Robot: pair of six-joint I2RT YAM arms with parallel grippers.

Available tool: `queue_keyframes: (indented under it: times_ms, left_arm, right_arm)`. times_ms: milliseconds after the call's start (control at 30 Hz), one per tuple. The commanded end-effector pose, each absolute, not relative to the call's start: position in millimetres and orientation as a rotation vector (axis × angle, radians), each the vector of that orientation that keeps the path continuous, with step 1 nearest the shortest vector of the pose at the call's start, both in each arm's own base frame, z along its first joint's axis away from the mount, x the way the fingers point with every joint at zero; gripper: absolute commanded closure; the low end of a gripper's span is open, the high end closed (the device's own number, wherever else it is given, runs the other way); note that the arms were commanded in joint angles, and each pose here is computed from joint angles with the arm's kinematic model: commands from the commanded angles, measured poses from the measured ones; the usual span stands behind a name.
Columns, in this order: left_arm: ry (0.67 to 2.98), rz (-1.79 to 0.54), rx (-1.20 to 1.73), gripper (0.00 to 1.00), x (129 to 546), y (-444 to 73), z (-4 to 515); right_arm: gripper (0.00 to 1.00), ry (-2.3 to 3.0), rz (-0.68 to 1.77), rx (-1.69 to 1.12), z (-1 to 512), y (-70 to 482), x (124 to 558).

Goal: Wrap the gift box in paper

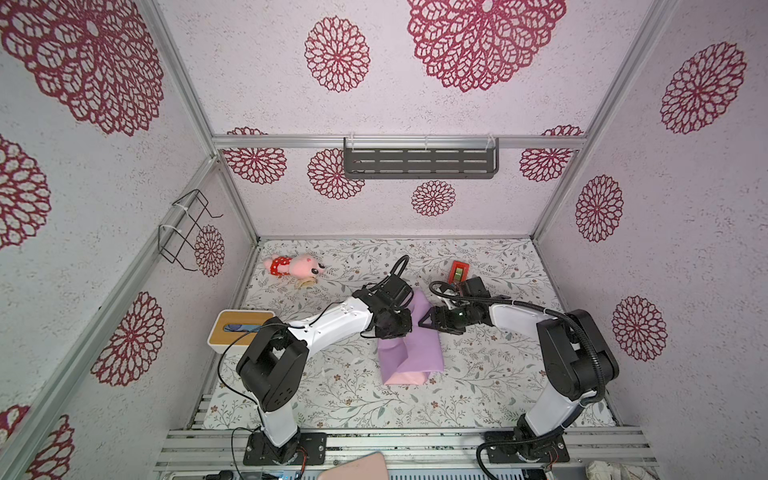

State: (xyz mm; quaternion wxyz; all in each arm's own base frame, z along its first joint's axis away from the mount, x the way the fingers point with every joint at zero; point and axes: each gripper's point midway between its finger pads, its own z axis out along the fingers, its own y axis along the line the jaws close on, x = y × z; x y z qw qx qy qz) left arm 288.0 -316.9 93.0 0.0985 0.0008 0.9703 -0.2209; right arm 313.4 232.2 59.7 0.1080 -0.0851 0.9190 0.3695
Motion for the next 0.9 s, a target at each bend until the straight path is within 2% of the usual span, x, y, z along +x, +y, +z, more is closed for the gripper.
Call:
queue_keyframes:
  times_ms: [0, 500, 867]
  left_arm:
    - [2.855, -0.708, 0.025, 0.9, 293, -331, 98]
    - [2.759, -0.935, -0.058, 0.93, 311, -358, 118]
    - [2.828, -0.832, -0.034, 0.93, 306, -324, 110]
  right_arm:
    - [0.13, 2.898, 0.903, -0.194, 12, 213, 285]
    - [0.13, 2.888, 0.944, -0.12, 6, 213, 280]
    - [0.13, 2.884, 0.943, -0.131, 11, 215, 284]
